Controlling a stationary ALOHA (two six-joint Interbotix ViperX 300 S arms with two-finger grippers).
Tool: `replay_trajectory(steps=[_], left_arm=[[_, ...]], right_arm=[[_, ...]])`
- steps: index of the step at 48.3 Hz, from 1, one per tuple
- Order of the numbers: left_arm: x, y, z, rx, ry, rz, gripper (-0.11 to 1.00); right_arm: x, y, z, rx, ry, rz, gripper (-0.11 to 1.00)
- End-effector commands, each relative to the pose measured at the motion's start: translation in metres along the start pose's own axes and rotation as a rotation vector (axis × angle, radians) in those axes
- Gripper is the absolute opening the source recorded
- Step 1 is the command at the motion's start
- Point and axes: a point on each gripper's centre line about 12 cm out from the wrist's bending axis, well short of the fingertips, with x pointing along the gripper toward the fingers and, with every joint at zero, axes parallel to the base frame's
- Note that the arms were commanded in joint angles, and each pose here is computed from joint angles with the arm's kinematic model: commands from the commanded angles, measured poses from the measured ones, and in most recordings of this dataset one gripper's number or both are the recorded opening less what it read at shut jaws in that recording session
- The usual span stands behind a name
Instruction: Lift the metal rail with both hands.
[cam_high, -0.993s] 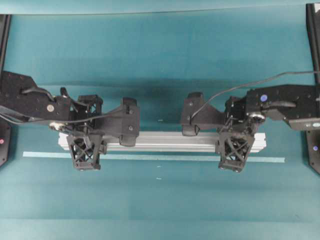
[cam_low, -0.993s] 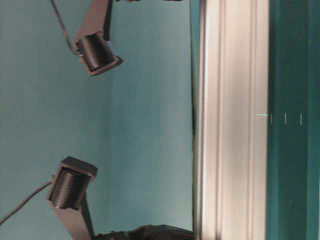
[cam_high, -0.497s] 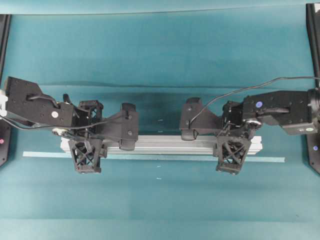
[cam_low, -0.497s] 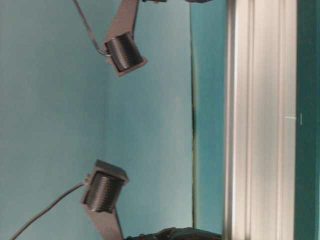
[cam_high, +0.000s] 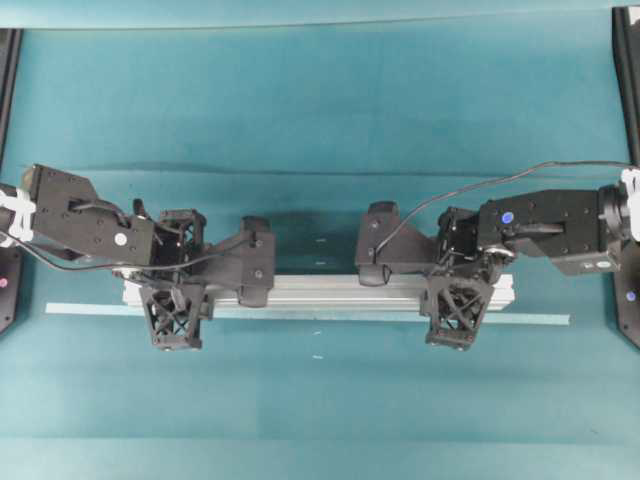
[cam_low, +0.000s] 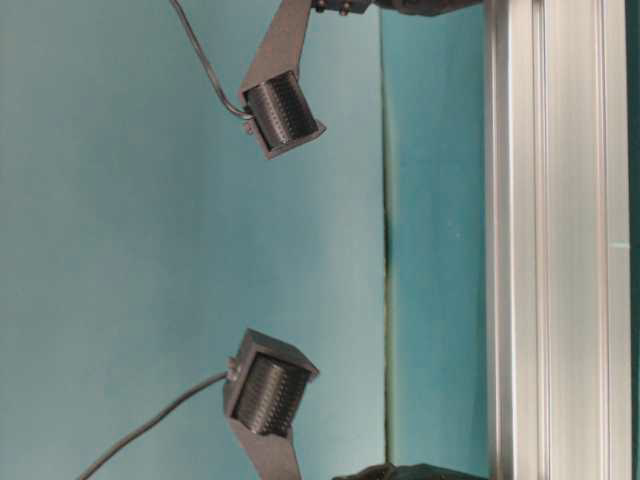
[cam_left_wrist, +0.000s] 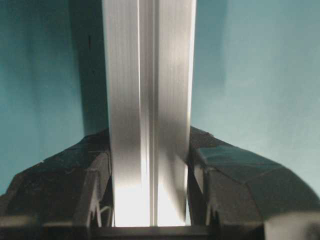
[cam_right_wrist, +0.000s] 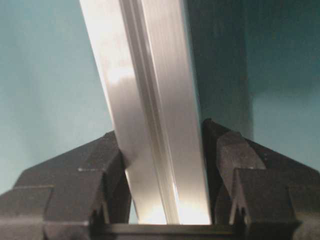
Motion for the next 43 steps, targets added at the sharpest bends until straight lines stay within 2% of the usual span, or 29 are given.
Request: replay_trajectory(steps=[1,22,43], left_arm=[[-0.003,0.002,0.002,0.002,-0.018,0.002,0.30],[-0.003,0.010,0.008,-0.019,-0.050,0.006,0.30],[0.002,0.003,0.010,-0.002,-0.051,0.001,0.30]], right_arm=[[-0.002,-0.001,0.003,0.010,-0.015,0.003,0.41],[0.006,-0.003,-0.003,0.016,0.003,-0.002,0.42],[0.010,-0.002,-0.003,0.019,-0.019,-0.002,0.41]])
